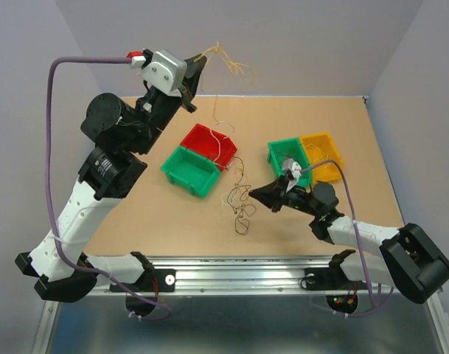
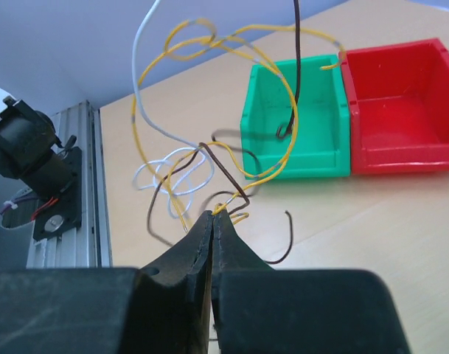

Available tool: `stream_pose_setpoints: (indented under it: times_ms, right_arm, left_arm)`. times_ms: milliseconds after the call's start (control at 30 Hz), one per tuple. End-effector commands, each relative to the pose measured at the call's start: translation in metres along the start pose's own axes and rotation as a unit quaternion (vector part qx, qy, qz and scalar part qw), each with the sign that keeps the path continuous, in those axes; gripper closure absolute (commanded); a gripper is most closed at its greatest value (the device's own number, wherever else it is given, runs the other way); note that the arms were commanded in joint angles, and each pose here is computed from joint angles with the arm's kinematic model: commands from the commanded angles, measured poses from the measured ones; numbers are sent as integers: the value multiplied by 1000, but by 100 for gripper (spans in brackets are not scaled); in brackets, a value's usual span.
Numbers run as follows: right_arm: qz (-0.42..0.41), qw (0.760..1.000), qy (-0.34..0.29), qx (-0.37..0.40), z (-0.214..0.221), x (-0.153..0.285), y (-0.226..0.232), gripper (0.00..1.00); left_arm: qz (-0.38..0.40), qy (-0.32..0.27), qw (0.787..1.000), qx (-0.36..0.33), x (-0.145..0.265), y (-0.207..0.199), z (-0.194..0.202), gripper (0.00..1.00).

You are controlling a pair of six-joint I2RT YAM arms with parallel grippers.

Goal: Untangle the cables

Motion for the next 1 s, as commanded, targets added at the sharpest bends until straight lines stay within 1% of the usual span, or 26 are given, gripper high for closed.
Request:
stream_pose_setpoints:
  times_ms: [0,33,100,233,267,333,367,433,467,533,600,633,667,700,733,767,800,833,867,900,933,967]
  right_arm:
    - [-11,999,-25,37,-12,4,7,99]
    - [-11,999,-23,37,-12,6,8,99]
    - [-13,999,-24,39,-12,9,10,99]
    - [-39,997,-40,54,-21,18,22,99]
    - [-43,997,-43,56,-22,20,25,99]
    - [-60,995,-46,61,-21,26,32,99]
    - [-65,993,-60,73,-28,30,36,99]
    - [-76,992,-63,76,-29,36,43,99]
    - [-80,990,-75,85,-35,40,47,100]
    - [-86,990,-77,86,-38,45,52,99]
    - [-102,986,-92,95,-44,52,60,98]
    - [-91,987,-96,91,-46,52,59,89]
    - [-81,988,-99,85,-47,53,58,71]
    - [-70,989,-100,79,-50,52,56,40]
    - [-61,990,-100,78,-51,52,53,31]
    - [-48,991,-99,79,-51,50,49,25]
    - [-39,992,-97,75,-54,45,45,18]
    - [-35,992,-93,73,-54,43,42,13]
    - [-33,993,-89,71,-54,40,39,10]
    - [-31,992,-95,76,-62,36,36,10]
    - [-21,994,-85,66,-57,31,30,10]
    - [-16,994,-89,64,-59,28,28,9]
  left_arm:
    - [-201,-86,975,-47,15,49,-40,100]
    - [-237,-82,966,-56,18,57,-36,100]
    - [-246,-87,963,-75,19,60,-36,100]
    - [-215,-59,972,-80,21,54,-10,100]
    - [-223,-46,970,-88,23,56,0,100]
    - [-245,-42,964,-94,26,62,7,100]
    - [-258,-32,960,-101,28,66,18,100]
    - [-271,-39,956,-109,31,74,21,100]
    - [-266,-34,957,-111,31,76,25,100]
    - [-272,-28,956,-107,32,81,29,100]
    - [-253,-29,962,-97,33,79,29,100]
    - [-241,-28,966,-94,33,76,30,100]
    - [-224,-26,970,-89,33,72,31,100]
    - [-183,-24,980,-77,34,62,30,100]
    - [-159,-17,984,-72,33,57,32,100]
    - [-105,-16,993,-58,31,43,31,100]
    - [-82,11,995,-50,31,38,40,100]
    - [-54,19,998,-41,30,31,42,100]
    - [-16,34,999,-26,29,21,48,100]
    - [0,40,999,-19,30,17,51,100]
    - [13,48,999,-11,30,13,57,100]
    - [23,50,998,-2,30,10,58,100]
Point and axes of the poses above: each gripper's point midway between its finger pads, its own x axis back along the fingers, its own y axis along the line the jaws close on, z = x × y, the point moved 6 cm from there along x, back along the fingers, and after that the axes turned 14 degrees about x, right-handed, at the moved point
